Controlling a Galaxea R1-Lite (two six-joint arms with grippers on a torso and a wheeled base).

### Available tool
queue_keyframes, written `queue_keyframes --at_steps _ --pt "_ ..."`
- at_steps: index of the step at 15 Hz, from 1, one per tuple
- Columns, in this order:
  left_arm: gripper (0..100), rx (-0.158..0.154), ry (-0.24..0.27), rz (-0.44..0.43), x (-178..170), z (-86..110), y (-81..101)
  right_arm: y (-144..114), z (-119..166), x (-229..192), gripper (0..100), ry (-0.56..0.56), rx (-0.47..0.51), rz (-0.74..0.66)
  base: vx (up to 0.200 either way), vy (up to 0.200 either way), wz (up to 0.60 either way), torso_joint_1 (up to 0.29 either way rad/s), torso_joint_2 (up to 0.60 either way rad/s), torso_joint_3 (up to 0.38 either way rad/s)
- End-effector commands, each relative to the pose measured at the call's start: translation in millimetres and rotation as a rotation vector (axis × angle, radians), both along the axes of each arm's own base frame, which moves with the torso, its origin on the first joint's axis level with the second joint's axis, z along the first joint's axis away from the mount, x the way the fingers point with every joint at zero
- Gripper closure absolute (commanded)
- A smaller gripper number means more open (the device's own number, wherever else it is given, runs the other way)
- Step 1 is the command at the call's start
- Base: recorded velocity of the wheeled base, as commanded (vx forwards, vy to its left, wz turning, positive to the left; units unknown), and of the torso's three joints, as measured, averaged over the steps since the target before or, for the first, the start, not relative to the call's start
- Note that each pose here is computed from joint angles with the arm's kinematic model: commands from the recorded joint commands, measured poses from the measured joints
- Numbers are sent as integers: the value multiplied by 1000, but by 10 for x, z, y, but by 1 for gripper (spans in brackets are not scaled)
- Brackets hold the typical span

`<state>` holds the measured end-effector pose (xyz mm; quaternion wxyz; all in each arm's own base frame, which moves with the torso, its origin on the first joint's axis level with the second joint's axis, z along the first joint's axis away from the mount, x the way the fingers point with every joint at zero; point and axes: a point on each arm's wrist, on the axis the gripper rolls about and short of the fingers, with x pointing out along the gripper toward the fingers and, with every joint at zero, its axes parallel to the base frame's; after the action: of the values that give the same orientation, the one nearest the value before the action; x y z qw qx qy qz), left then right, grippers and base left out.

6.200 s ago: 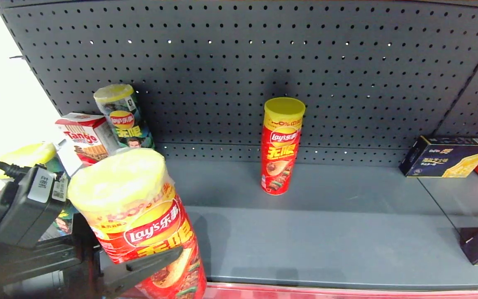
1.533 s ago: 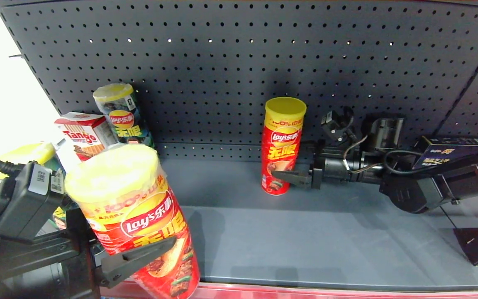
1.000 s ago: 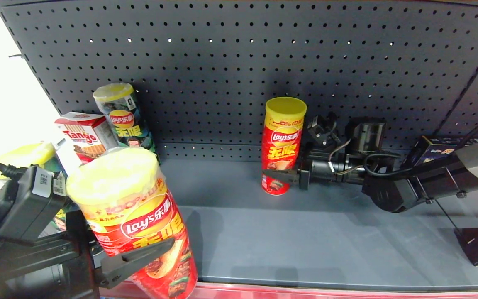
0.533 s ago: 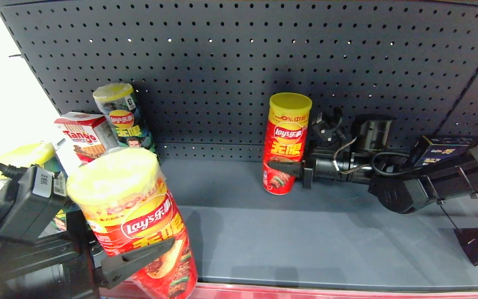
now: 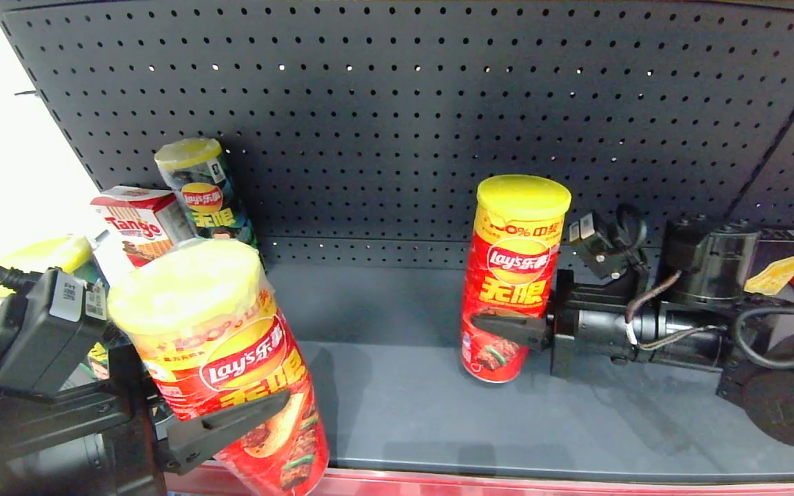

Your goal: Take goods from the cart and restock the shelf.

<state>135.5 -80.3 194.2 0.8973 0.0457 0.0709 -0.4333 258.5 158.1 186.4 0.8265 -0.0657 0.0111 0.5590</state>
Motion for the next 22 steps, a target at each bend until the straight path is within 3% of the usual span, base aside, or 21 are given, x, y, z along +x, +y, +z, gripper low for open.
queue_keyframes --at_steps 1,5,11,20,21,22 --pt "100 0 1 0 4 -1 -2 -38 154 -352 100 -39 28 10 0 0 0 0 0 0" --pt "100 1 2 2 4 -2 -1 101 115 -527 100 -28 41 5 0 0 0 0 0 0" --pt "100 0 3 2 4 -2 -1 130 -316 -460 100 21 5 -3 0 0 0 0 0 0" --pt "100 6 14 4 0 -35 3 178 -450 -373 100 32 -15 -8 0 0 0 0 0 0" --pt "100 6 14 4 0 -35 3 178 -450 -373 0 32 -15 -8 0 0 0 0 0 0" --pt "100 7 17 4 -2 -43 5 168 -451 -385 0 29 -18 -14 0 0 0 0 0 0"
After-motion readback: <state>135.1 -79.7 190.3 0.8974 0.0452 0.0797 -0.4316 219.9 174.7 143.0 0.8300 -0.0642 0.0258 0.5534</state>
